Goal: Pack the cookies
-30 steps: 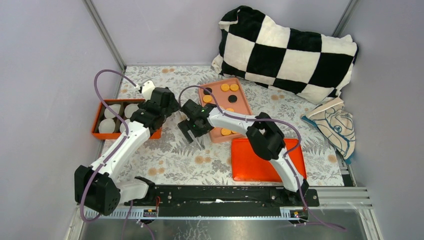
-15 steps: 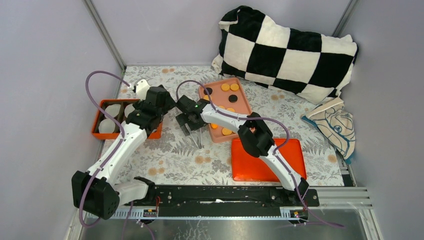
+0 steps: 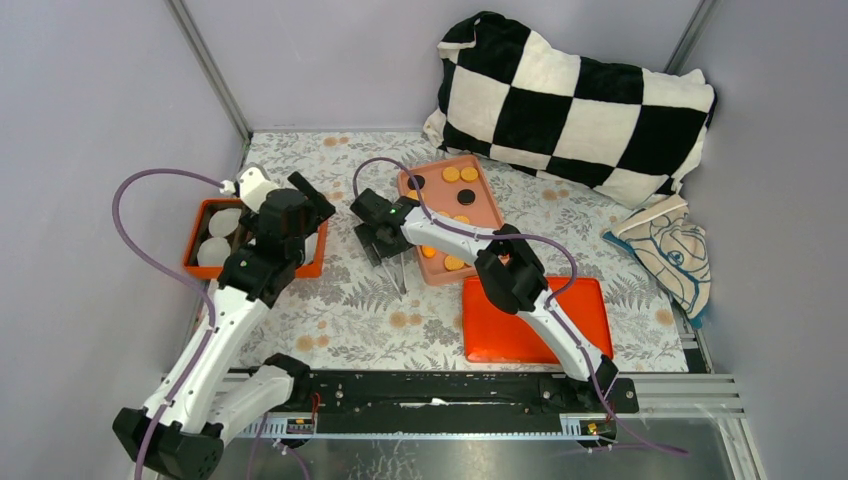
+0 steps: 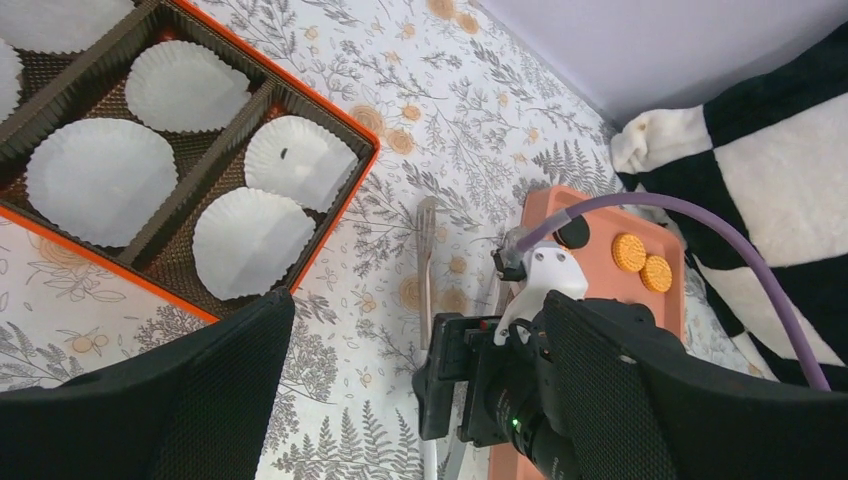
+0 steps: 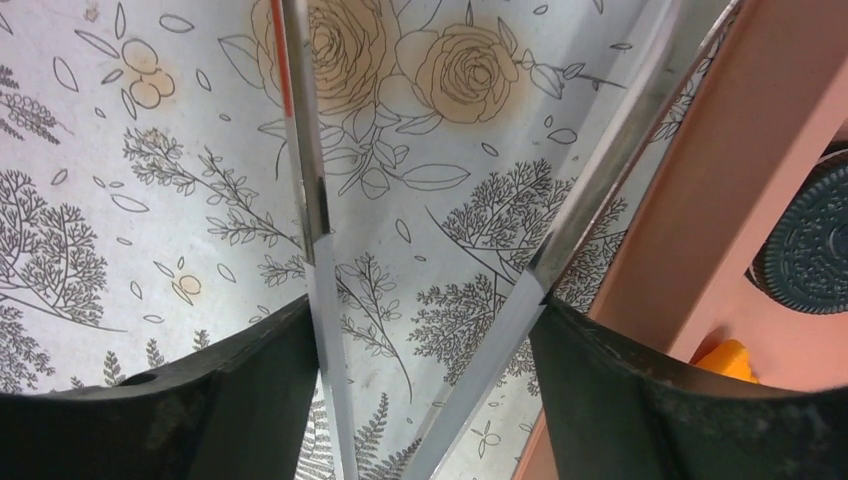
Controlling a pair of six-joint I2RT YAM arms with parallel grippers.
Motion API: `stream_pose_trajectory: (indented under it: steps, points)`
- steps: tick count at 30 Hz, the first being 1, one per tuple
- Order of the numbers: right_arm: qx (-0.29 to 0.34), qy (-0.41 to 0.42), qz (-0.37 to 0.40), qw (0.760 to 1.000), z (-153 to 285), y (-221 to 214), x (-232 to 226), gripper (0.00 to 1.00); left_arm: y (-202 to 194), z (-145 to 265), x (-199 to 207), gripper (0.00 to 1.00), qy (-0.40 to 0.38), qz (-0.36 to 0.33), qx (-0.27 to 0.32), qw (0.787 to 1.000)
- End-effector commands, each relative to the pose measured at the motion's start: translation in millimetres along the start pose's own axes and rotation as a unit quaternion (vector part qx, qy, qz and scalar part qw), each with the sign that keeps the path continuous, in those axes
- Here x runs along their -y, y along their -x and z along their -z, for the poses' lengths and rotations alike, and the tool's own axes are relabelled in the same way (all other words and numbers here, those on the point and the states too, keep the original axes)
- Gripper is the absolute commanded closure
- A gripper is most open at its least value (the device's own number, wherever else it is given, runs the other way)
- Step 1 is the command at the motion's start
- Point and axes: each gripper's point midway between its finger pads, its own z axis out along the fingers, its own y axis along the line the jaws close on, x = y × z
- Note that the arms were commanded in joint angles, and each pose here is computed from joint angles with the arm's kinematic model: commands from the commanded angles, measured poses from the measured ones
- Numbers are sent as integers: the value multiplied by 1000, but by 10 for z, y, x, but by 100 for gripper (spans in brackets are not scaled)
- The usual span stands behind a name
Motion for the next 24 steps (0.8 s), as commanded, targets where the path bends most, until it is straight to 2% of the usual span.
stream_pose_trajectory:
  steps: [1, 5, 11, 20, 24]
  points:
    - [-85, -36, -3, 996, -504, -600, 198, 27, 13, -51, -100, 2, 31, -13, 10, 999]
    - [-75, -40, 3, 996, -399, -531, 224, 45, -19, -81, -87, 2, 33, -16, 3, 999]
    - [-25, -38, 11, 999, 103, -202, 277, 62, -159, -189, -111, 1, 44, -24, -13, 999]
    - [62, -8, 2, 998, 1232, 159, 352, 61, -427, -448, -74, 1, 70, -33, -62, 995]
    - [82, 3, 0, 997, 1595, 202, 394, 59, -564, -705, -114, 1, 88, -24, -107, 990]
